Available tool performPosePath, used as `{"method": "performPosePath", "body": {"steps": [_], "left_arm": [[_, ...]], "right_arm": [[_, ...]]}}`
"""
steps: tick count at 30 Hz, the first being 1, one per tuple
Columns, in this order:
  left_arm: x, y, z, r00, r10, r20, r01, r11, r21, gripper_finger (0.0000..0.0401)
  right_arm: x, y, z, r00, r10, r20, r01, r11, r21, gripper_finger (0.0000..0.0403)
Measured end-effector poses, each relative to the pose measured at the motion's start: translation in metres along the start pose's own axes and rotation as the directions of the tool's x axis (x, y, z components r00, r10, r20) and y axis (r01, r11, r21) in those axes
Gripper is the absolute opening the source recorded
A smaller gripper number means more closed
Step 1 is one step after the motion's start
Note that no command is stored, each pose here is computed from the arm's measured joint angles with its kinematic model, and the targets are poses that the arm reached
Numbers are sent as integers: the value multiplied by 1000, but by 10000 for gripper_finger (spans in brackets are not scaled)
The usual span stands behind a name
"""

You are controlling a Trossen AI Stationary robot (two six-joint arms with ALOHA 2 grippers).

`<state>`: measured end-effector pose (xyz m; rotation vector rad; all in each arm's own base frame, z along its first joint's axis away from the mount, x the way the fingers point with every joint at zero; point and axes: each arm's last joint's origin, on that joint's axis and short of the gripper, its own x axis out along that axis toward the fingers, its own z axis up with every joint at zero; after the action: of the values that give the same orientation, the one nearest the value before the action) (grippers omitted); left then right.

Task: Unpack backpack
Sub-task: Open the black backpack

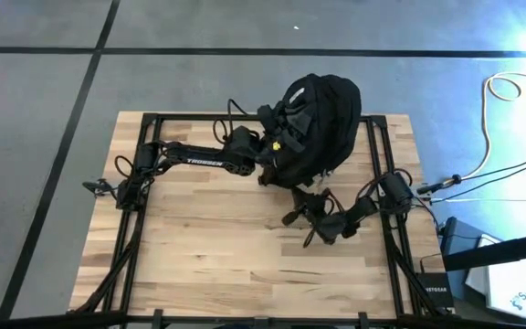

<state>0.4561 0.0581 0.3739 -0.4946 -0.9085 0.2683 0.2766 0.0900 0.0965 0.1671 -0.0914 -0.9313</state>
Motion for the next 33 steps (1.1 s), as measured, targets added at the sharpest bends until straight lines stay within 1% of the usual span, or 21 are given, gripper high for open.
{"method": "performPosePath", "body": {"steps": [2, 5, 6, 8, 10, 13, 16, 21, 24, 26, 27, 30, 33], "left_arm": [[0, -1, 0, 1000, -1, 1, 1, 1000, -2, 27], [-2, -5, -2, 1000, -15, -7, 15, 1000, -6, 27], [-2, -7, -3, 999, -35, -19, 35, 999, 7, 27], [-5, -13, -7, 995, -86, -59, 89, 994, 66, 27], [-9, -22, -13, 990, -106, -98, 117, 986, 116, 27], [-15, -35, -19, 985, -123, -120, 140, 980, 140, 27], [-17, -41, -21, 984, -130, -121, 147, 978, 146, 27], [-18, -47, -18, 984, -133, -116, 148, 981, 126, 27], [-18, -50, -19, 980, -122, -160, 153, 967, 204, 27], [-18, -53, -22, 969, -97, -229, 168, 935, 312, 27], [-20, -54, -25, 960, -79, -270, 179, 911, 372, 27], [-25, -57, -35, 940, 0, -340, 190, 830, 524, 27], [-33, -58, -44, 918, 135, -373, 161, 732, 662, 27]], "right_arm": [[0, 0, 1, 1000, -26, 6, 26, 1000, -2, 0], [0, -1, 2, 999, -39, 10, 40, 999, -36, 0], [0, -1, 3, 999, -39, 10, 40, 998, -46, 0], [0, -2, 5, 999, -45, 12, 45, 997, -66, 0], [-2, -7, 7, 997, -71, 14, 72, 994, -81, 0], [-5, -20, 13, 989, -148, 24, 149, 985, -85, 0], [-9, -40, 19, 976, -213, 34, 215, 974, -67, 0], [-16, -70, 30, 975, -219, 35, 220, 975, -24, 0], [-19, -81, 39, 975, -219, 35, 220, 975, -9, 0], [-20, -85, 45, 975, -221, 35, 222, 975, -9, 0], [-22, -85, 47, 976, -217, 34, 218, 976, -22, 0], [-27, -84, 52, 980, -195, 29, 196, 977, -77, 0], [-31, -82, 53, 985, -172, 25, 173, 980, -98, 0]]}}
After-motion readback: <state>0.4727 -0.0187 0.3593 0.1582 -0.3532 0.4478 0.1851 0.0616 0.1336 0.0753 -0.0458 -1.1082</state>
